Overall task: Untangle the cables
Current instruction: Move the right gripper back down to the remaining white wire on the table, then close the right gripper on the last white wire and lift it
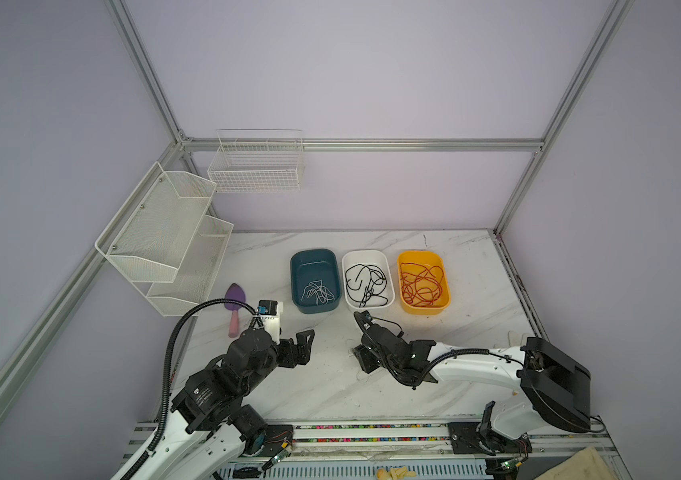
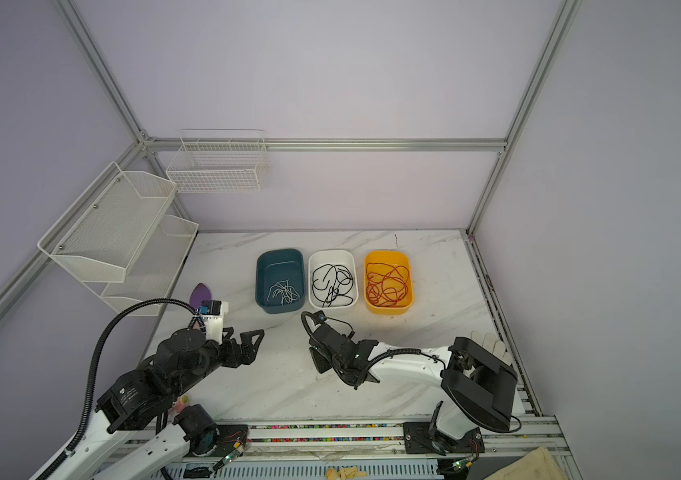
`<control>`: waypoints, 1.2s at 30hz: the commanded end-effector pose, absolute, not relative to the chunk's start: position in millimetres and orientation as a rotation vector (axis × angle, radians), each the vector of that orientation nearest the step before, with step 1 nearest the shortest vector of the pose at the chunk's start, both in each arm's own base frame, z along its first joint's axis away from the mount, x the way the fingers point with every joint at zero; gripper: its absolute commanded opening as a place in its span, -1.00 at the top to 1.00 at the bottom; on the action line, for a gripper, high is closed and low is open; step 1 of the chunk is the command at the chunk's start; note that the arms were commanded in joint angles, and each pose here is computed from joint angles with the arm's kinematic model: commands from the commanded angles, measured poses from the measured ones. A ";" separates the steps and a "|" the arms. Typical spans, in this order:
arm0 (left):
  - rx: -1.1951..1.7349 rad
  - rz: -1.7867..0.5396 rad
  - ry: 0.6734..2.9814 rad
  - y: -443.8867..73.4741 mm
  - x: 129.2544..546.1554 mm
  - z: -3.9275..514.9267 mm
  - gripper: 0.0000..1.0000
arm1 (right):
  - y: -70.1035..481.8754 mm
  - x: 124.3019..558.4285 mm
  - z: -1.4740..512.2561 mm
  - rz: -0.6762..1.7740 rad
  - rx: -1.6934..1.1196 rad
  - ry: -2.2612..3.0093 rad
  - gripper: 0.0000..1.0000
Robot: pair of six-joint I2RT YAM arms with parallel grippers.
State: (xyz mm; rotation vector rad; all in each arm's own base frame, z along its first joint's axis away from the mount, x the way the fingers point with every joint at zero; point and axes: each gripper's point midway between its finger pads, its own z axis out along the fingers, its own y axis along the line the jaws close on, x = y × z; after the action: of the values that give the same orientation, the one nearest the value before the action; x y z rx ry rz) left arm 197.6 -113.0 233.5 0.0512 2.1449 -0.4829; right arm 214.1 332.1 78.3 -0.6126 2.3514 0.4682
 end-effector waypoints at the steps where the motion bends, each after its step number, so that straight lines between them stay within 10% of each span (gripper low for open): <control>1: 0.073 -0.482 2.124 -115.7 201.4 237.2 -0.92 | 330.4 221.3 66.9 0.403 -0.587 2.357 -0.07; 14: 0.075 -0.477 2.130 -116.0 202.2 235.9 -0.92 | 343.6 228.9 49.9 0.410 -0.610 2.318 0.08; 29: 0.076 -0.481 2.123 -115.8 201.6 237.7 -0.92 | 348.7 242.6 51.1 0.351 -0.624 2.251 0.98; 36: 0.076 -0.483 2.125 -116.0 201.5 237.2 -0.92 | 356.8 247.4 105.1 0.431 -0.592 2.155 1.00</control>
State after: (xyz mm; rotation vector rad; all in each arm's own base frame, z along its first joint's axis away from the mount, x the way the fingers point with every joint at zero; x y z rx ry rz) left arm 198.8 -114.3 230.7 0.0567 2.1574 -0.4755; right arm 237.7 345.5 62.0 -0.6366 2.2525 0.3786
